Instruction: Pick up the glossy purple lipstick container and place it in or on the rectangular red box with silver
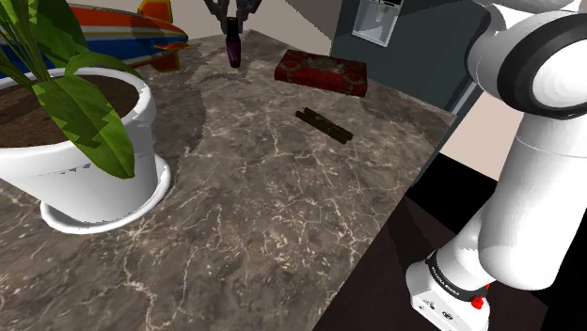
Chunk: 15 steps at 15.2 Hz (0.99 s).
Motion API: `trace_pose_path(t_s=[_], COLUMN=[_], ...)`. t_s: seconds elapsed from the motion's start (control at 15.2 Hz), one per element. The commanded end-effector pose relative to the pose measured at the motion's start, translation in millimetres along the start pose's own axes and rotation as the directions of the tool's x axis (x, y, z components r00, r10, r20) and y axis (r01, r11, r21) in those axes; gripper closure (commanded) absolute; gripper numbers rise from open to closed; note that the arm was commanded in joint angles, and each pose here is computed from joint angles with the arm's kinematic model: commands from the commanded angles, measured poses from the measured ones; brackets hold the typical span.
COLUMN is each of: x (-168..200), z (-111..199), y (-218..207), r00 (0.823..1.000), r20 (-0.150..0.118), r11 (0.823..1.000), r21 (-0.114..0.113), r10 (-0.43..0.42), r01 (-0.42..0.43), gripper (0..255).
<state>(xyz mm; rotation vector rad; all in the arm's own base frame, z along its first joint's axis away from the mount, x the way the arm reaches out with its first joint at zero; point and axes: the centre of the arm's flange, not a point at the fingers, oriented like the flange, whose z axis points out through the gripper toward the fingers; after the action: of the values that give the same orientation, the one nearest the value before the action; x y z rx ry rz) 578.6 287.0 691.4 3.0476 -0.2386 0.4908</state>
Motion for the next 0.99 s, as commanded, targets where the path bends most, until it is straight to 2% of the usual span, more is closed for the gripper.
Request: trace_pose_path(t_s=[0.0,0.33,0.92], x=[3.5,11.3,32.7], z=[-10.6,-34.4,-40.2], y=[0.4,0.9,117.6], r00=[1.000,1.000,1.000], r20=[0.001,0.001,0.001], r11=[1.000,1.000,1.000], r21=[-0.001,-0.001,-0.001], r10=[0.001,0.001,0.001], r01=[-0.001,-0.001,-0.001], gripper=[255,255,255])
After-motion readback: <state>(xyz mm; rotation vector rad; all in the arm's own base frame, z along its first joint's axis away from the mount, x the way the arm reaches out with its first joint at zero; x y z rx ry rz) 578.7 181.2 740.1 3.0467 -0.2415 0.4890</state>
